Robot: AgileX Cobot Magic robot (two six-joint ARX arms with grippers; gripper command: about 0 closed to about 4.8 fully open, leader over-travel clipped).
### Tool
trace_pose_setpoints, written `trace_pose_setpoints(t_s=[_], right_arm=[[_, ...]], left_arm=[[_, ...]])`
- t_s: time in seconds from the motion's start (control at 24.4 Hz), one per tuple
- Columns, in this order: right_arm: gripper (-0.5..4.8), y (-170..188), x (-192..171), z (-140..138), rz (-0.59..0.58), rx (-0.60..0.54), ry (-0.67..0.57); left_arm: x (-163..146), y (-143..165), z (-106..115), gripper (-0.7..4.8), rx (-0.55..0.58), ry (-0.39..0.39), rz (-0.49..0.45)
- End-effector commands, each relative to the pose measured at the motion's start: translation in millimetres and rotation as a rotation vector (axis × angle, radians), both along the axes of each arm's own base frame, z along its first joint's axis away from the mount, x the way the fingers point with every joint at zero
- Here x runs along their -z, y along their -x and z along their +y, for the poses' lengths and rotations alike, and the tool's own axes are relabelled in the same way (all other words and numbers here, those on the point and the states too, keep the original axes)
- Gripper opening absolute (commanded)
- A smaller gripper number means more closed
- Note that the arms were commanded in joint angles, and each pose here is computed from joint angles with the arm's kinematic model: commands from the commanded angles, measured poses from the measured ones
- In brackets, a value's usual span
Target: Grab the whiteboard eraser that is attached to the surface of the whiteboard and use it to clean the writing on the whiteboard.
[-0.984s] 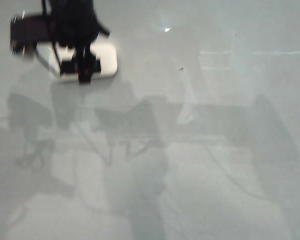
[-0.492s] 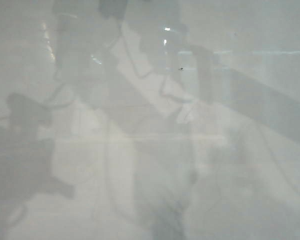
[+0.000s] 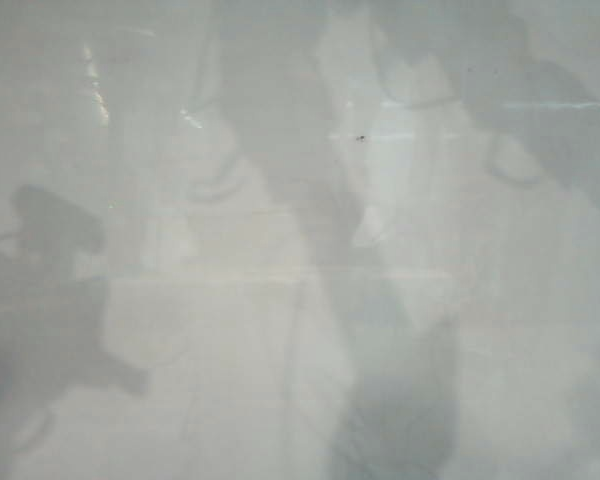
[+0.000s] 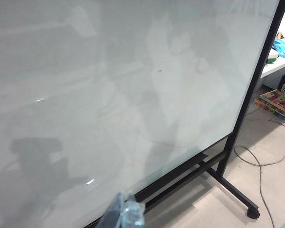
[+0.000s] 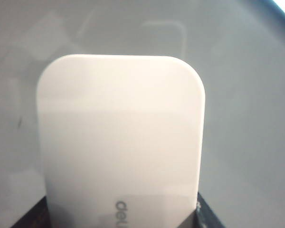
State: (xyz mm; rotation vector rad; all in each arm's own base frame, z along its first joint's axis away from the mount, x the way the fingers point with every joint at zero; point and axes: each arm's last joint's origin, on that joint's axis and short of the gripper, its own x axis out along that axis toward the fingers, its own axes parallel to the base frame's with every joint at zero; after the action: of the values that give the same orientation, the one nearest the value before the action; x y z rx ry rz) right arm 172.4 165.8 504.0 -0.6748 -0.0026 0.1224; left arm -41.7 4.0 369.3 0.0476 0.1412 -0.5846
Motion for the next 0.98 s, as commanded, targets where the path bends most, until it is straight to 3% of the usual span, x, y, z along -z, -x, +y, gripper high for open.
trace_pose_setpoints(t_s=[0.04,0.25,0.61,0.78,0.98], right_arm=[[1.25,13,10,-26,-0.006,-0.035,-0.089],[1.25,43,54,-64,-0.079,-0.131,-0.161],[1.25,72,125,-91,-0.222,-0.177,-0.273],[1.25,57,157,-92,-0.320,-0.111,-0.321],[1.25,-8,191,-107,-0.277,0.026,-0.462]], left_arm=[[-1,0,0,-0.05,0.004,0.003,-0.007],[-1,0,0,-0.05,0.004,0.003,-0.007],[-1,0,0,-0.05,0.007,-0.018,-0.025],[-2,0,0,-0.05,0.007,-0.015,-0.034],[-3,0,0,-0.05,0.009,-0.012,-0.040]])
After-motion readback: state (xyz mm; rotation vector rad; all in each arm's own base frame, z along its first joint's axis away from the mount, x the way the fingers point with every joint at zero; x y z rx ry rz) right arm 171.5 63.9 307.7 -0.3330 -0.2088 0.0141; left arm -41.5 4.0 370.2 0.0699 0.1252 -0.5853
